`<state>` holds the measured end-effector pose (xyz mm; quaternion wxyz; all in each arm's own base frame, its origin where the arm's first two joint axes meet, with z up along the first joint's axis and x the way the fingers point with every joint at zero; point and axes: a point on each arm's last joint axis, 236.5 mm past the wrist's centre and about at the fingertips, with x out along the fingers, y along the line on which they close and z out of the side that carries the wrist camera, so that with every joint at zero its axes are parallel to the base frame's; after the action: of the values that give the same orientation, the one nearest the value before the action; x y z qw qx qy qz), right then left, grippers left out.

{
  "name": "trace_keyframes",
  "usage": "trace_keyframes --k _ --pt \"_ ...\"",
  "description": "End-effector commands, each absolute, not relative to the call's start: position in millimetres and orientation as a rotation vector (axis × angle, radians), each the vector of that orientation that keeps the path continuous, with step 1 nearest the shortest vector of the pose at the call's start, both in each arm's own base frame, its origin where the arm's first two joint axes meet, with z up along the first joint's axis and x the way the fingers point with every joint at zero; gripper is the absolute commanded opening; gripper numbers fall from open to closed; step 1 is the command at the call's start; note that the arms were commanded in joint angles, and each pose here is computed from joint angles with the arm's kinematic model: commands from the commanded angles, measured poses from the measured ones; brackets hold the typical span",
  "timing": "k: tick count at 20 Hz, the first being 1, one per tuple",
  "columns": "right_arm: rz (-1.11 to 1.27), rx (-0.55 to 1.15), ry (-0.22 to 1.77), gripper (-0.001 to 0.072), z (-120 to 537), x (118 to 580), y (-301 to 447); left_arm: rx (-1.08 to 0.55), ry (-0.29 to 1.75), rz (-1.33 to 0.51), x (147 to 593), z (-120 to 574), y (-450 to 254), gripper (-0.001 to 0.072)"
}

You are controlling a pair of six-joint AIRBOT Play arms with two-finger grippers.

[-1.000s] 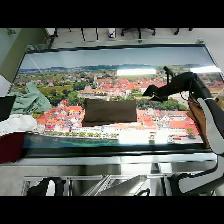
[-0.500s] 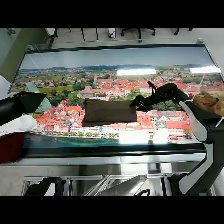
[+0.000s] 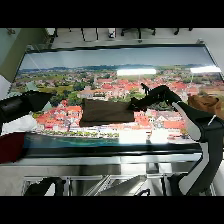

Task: Fold the shirts.

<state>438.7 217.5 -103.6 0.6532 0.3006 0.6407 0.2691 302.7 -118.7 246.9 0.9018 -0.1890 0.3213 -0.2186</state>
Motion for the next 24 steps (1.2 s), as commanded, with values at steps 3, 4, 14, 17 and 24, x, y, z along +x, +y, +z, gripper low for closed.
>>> trace_keyframes --k 3,4,14,17,24 --pt "0.633 0.733 1.195 0.0023 4.5 481.2 187.2 -0.375 0.565 -0.456 287.1 273.5 -117.3 0.0018" --pt "0.613 0.739 1.124 0.0023 34.0 489.6 165.4 -0.371 0.551 -0.458 282.5 278.0 -117.4 0.0019" --pt "0.128 0.847 0.623 0.0023 182.4 456.1 -139.8 -0.37 0.491 -0.468 259.5 296.8 -118.6 0.0019" --pt "0.012 0.912 0.609 0.0023 176.3 412.6 -206.4 -0.385 0.539 -0.468 265.0 286.2 -120.1 0.0019" --pt "-0.106 0.978 0.599 0.0023 168.2 358.6 -262.4 -0.421 0.68 -0.465 283.7 252.5 -123.6 0.0019"
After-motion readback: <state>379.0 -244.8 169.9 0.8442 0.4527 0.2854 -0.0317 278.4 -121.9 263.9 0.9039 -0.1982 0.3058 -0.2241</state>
